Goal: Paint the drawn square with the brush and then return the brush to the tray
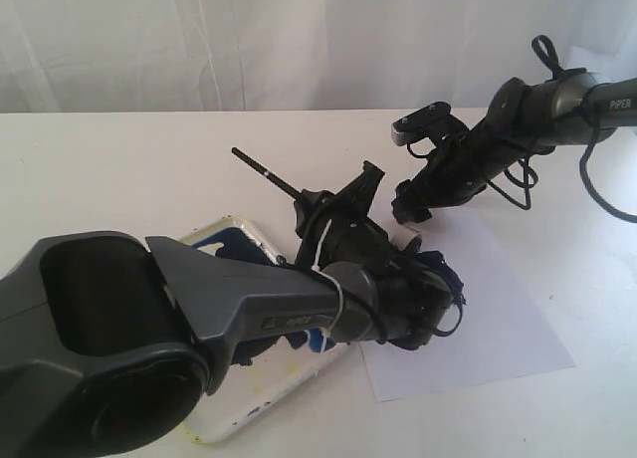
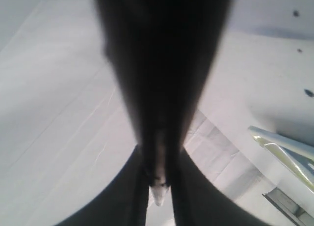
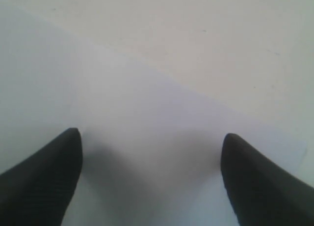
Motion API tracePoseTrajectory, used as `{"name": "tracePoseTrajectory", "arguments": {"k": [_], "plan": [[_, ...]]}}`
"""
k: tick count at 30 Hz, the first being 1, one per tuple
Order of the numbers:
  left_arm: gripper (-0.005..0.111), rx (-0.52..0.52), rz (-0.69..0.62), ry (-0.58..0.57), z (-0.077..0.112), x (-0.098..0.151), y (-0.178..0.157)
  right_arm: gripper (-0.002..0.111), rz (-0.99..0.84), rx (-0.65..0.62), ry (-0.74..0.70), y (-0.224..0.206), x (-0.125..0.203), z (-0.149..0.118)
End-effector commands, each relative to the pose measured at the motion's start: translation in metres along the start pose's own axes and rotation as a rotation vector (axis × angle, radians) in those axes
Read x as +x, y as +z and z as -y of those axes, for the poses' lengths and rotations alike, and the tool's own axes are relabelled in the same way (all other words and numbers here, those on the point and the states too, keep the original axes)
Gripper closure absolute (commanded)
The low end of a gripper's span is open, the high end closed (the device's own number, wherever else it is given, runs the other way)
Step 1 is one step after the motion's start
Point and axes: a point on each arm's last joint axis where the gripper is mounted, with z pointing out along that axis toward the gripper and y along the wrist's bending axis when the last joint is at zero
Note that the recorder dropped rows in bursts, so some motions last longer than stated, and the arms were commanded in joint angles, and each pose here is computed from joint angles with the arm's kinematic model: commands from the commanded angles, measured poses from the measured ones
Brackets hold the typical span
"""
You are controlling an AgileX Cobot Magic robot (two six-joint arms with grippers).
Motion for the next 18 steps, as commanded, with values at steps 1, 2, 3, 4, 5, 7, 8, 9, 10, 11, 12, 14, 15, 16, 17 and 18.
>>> {"name": "tracePoseTrajectory", "arguments": {"k": [1, 2, 3, 4, 5, 7, 8, 9, 10, 11, 12, 14, 15, 16, 17, 18], "plan": [[0.107, 0.014, -0.059, -0.019, 0.000, 0.010, 0.014, 0.035, -0.069, -0.032, 0.000, 0.013, 0.014, -0.002], [0.107, 0.018, -0.070, -0.020, 0.000, 0.011, 0.016, 0.035, -0.069, -0.032, 0.000, 0.013, 0.014, -0.002], [0.107, 0.023, -0.085, -0.024, 0.000, 0.013, 0.018, 0.035, -0.069, -0.032, 0.000, 0.013, 0.014, -0.002], [0.107, 0.027, -0.096, -0.027, 0.001, 0.015, 0.019, 0.035, -0.069, -0.032, 0.000, 0.013, 0.014, -0.002], [0.107, 0.031, -0.105, -0.028, 0.001, 0.016, 0.021, 0.035, -0.069, -0.032, 0.000, 0.013, 0.014, -0.002], [0.107, 0.033, -0.111, -0.031, 0.001, 0.017, 0.022, 0.035, -0.069, -0.032, 0.000, 0.013, 0.014, -0.002], [0.107, 0.023, -0.104, -0.052, 0.000, 0.017, 0.022, 0.035, -0.069, -0.032, 0.000, 0.013, 0.014, -0.002], [0.107, 0.017, -0.095, -0.057, 0.000, 0.015, 0.022, 0.035, -0.067, -0.030, 0.000, 0.013, 0.014, -0.002], [0.107, 0.001, -0.066, -0.058, -0.002, 0.011, 0.016, 0.035, -0.067, -0.030, 0.000, 0.013, 0.014, -0.002], [0.107, -0.006, -0.053, -0.056, -0.002, 0.009, 0.014, 0.035, -0.067, -0.030, 0.000, 0.013, 0.014, -0.002], [0.107, -0.032, -0.024, -0.058, -0.004, 0.005, 0.009, 0.035, -0.067, -0.030, 0.000, 0.013, 0.014, -0.002], [0.107, -0.064, 0.008, -0.062, -0.007, 0.000, 0.002, 0.035, -0.067, -0.030, 0.000, 0.013, 0.014, -0.002], [0.107, -0.072, 0.011, -0.059, -0.007, -0.001, 0.001, 0.035, -0.067, -0.030, 0.000, 0.013, 0.014, -0.002], [0.107, -0.074, 0.015, -0.059, -0.007, -0.001, 0.000, 0.035, -0.067, -0.030, 0.000, 0.013, 0.014, -0.002], [0.107, -0.075, 0.023, -0.058, -0.008, -0.002, 0.000, 0.035, -0.067, -0.030, 0.000, 0.013, 0.014, -0.002], [0.107, -0.075, 0.027, -0.058, -0.008, -0.002, 0.000, 0.035, -0.067, -0.030, 0.000, 0.013, 0.014, -0.002]]}}
